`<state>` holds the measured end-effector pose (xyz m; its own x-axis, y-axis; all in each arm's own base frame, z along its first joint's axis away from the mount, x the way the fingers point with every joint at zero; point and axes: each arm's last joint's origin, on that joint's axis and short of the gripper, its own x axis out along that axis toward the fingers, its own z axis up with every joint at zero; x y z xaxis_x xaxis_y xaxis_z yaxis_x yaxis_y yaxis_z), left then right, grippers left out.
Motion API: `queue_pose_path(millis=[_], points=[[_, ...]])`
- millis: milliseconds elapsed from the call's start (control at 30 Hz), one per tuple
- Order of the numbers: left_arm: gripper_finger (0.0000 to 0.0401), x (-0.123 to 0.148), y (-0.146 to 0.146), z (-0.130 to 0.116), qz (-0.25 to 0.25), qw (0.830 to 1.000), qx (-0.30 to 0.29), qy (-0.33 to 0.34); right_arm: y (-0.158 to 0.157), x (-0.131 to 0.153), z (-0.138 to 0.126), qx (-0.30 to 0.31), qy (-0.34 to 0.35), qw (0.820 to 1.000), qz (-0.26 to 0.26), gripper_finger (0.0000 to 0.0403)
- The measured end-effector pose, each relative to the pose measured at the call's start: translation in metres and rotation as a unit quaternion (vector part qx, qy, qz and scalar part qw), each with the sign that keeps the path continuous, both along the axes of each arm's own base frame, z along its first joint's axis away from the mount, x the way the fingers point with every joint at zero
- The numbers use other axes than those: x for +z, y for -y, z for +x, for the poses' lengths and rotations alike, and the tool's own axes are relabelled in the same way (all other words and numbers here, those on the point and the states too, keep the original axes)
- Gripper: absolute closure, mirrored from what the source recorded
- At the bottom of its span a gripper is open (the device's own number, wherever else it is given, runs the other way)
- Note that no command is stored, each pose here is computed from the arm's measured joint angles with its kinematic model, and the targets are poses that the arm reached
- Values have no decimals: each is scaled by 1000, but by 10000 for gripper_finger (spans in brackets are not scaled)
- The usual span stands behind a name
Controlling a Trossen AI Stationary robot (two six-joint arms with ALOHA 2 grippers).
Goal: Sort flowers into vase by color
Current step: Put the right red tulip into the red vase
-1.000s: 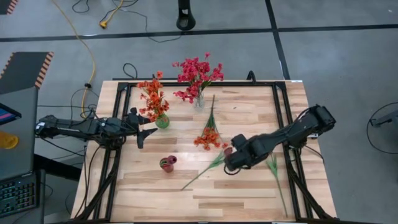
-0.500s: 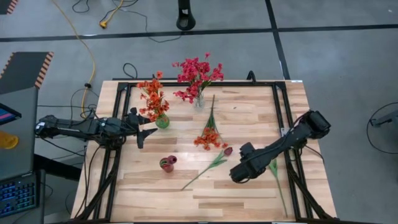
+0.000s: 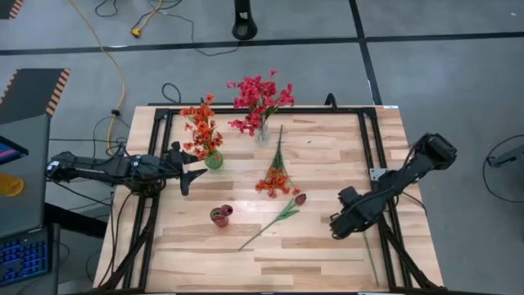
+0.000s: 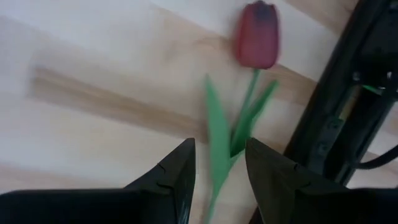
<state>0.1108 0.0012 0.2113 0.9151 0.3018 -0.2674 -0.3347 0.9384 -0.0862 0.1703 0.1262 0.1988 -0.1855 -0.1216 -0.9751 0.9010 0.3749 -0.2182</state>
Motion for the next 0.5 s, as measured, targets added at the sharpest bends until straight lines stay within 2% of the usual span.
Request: queue_pose_path(millis=[167, 500], points=[[198, 0, 0, 0, 0, 1000, 0, 0, 7, -16, -16, -12, -22, 1000, 8, 237], [198, 0, 0, 0, -1, 1000, 0, 0, 11, -40, -24, -16, -25, 999, 29, 237]])
